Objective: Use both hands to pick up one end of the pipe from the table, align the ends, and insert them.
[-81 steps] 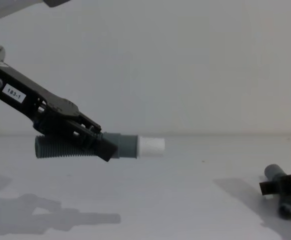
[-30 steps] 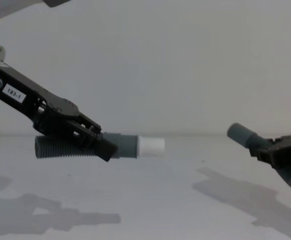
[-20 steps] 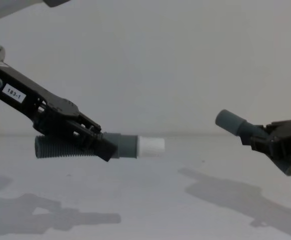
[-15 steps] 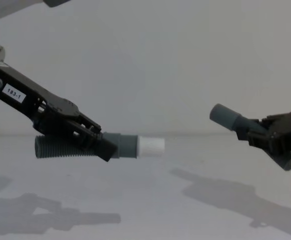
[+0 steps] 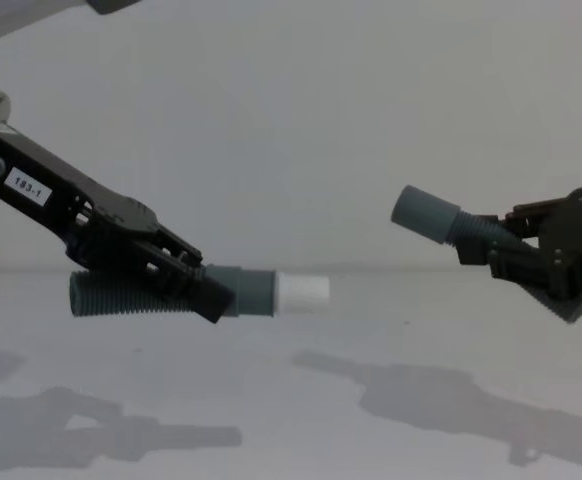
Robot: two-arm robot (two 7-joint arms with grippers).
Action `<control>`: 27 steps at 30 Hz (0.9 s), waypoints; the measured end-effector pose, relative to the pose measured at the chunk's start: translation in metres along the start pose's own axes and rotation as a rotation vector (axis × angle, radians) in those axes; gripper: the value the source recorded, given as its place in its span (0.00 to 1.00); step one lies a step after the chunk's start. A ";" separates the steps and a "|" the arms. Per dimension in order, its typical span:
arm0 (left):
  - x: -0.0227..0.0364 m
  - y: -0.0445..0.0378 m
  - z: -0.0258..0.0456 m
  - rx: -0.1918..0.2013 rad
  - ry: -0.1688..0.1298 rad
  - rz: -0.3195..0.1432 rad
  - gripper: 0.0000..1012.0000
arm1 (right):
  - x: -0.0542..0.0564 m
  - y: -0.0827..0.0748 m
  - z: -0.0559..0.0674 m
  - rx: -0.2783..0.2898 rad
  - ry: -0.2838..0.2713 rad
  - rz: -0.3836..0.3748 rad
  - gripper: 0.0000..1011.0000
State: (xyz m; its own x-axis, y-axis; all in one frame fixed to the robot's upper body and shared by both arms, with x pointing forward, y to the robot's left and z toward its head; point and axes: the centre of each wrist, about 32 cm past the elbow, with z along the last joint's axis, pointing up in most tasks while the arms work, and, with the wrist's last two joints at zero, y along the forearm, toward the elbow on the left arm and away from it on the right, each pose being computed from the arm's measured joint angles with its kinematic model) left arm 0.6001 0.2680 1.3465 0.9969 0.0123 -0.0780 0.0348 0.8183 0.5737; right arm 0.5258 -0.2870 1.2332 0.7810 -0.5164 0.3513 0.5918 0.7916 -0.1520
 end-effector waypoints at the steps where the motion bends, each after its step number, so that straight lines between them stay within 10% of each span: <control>1: 0.0000 0.0000 0.0000 0.000 0.000 0.000 0.34 | 0.003 -0.001 0.000 0.008 -0.011 0.020 0.23; 27: 0.0000 0.0000 0.0000 0.000 0.000 0.000 0.34 | 0.045 -0.008 0.000 0.183 -0.173 0.397 0.23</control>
State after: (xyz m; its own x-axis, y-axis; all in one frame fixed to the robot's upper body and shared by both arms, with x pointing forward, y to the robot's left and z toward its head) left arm 0.6002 0.2680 1.3465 0.9969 0.0124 -0.0780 0.0348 0.8183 0.5737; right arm 0.5557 -0.3164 1.2503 0.8861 -0.1120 0.4498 0.1967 0.9695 -0.1462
